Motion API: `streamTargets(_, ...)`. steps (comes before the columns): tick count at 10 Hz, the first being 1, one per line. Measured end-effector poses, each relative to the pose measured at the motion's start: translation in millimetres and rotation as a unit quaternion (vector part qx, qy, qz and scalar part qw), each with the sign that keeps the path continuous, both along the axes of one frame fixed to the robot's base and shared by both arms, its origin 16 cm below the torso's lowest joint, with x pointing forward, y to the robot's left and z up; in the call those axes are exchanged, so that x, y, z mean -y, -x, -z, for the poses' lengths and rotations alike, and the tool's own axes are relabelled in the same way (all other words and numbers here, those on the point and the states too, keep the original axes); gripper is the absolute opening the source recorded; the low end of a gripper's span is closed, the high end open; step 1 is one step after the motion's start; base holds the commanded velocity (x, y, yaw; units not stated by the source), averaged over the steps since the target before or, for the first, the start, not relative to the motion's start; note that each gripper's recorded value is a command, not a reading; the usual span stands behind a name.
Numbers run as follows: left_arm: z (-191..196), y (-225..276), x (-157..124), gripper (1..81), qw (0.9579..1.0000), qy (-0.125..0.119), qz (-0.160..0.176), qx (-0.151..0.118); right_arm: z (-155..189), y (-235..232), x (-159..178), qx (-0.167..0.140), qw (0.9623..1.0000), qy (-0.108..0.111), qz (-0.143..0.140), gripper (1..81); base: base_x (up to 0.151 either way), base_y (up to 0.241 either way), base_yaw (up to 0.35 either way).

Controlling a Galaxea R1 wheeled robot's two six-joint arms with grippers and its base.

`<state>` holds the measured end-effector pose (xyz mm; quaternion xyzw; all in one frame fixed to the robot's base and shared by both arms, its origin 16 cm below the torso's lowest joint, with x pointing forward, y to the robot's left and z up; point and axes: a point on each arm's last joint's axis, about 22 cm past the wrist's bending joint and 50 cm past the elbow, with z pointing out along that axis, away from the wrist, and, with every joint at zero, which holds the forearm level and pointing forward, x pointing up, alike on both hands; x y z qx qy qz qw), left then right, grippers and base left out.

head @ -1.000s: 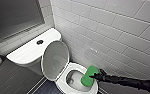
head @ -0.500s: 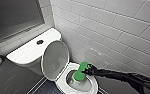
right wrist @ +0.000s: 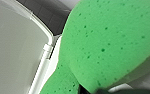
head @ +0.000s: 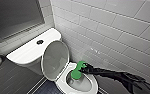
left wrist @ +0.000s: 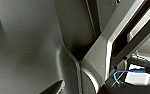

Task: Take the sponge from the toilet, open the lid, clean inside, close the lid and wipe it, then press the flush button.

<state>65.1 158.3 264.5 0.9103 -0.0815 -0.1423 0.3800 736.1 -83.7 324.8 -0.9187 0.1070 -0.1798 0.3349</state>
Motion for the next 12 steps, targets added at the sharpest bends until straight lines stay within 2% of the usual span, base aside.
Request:
streamTargets(2,0.5,-0.2,-3.2,81.1,1.0000,-0.002,0.001,0.000,23.6,21.9,12.1,-0.007,0.9997,0.001,0.025,1.0,0.000,0.000,0.000)
streamTargets(4,-0.8,3.1,-3.7,81.1,1.0000,-0.003,0.001,-0.002,43.1,46.6,40.8,-0.018,0.9988,0.006,0.045,1.0,0.000,0.000,0.000)
streamTargets(6,-0.7,3.0,-3.7,81.1,1.0000,-0.003,0.000,-0.002,35.0,49.6,64.6,-0.012,0.9984,-0.002,0.054,1.0,0.000,0.000,0.000)
streamTargets(9,-1.3,3.5,-1.5,81.1,1.0000,-0.001,0.000,-0.003,18.5,75.6,110.1,-0.020,0.9973,-0.021,0.067,1.0,0.000,0.000,0.000)
streamTargets(12,-1.6,3.9,-1.3,81.1,1.0000,-0.001,0.001,-0.003,17.9,117.6,145.6,-0.023,0.9928,-0.040,0.110,1.0,0.000,0.000,0.000)
